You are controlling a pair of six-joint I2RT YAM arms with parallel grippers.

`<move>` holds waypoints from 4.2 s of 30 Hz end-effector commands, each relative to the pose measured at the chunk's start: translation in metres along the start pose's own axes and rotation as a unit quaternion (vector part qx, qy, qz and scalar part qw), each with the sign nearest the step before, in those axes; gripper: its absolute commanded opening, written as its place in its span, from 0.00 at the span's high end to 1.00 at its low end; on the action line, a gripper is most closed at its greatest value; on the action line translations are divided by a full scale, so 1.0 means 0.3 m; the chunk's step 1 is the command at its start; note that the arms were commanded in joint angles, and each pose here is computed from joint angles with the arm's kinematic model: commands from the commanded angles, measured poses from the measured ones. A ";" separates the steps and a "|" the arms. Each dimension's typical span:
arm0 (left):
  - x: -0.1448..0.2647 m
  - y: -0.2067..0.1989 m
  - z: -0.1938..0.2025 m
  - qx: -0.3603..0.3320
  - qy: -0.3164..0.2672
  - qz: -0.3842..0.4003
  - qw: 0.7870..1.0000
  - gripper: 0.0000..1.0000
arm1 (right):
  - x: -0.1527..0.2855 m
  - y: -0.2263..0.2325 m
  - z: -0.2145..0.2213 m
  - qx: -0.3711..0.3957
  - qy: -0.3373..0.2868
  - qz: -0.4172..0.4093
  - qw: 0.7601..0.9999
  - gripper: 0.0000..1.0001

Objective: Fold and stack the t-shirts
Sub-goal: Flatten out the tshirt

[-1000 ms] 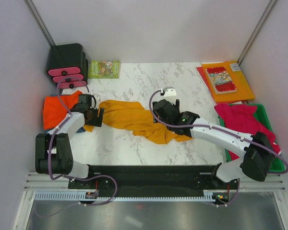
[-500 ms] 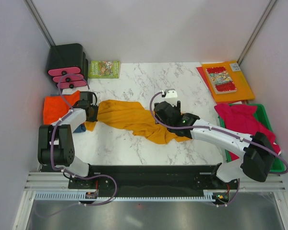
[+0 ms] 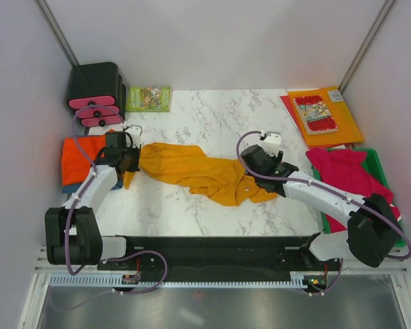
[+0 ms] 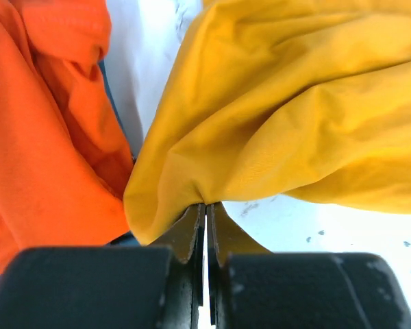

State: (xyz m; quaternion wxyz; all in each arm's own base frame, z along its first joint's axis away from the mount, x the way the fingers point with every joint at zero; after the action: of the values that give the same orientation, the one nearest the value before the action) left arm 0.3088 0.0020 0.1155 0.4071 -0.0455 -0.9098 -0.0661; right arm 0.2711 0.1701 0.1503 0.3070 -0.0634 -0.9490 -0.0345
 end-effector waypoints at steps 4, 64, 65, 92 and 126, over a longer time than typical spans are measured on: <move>0.035 -0.039 -0.020 -0.001 -0.026 0.045 0.999 0.98 | -0.091 -0.093 0.123 -0.026 0.066 0.050 0.996 0.37; 0.604 0.028 -0.537 0.011 -0.275 0.021 0.961 0.98 | 0.427 -0.314 -0.708 -0.084 -0.218 0.038 0.972 1.00; 0.620 0.021 -0.519 0.010 -0.279 0.024 0.960 0.98 | 0.438 -0.311 -0.699 -0.084 -0.217 0.023 0.972 1.00; 0.325 -0.025 -0.509 -0.013 -0.217 0.087 0.972 0.98 | 0.009 -0.292 -0.666 -0.087 -0.126 0.051 0.987 1.00; -0.108 0.004 -0.181 -0.005 -0.039 0.012 0.999 0.31 | -0.149 0.064 -0.111 0.016 0.002 -0.036 0.999 0.46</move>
State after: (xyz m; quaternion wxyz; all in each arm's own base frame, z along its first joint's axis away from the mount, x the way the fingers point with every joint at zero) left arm 0.3619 -0.0171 0.1319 0.3825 -0.0868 -0.9191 -0.0370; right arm 0.3219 0.1710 0.1403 0.3421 -0.0197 -0.9394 0.0075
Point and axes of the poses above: each gripper's point midway between its finger pads, its own x axis back along the fingers, its own y axis along the line the jaws close on, z = x × y, the point moved 4 cm from there along x, back along the fingers, and after that the axes turned 1 degree about x, right-handed, at the moved point
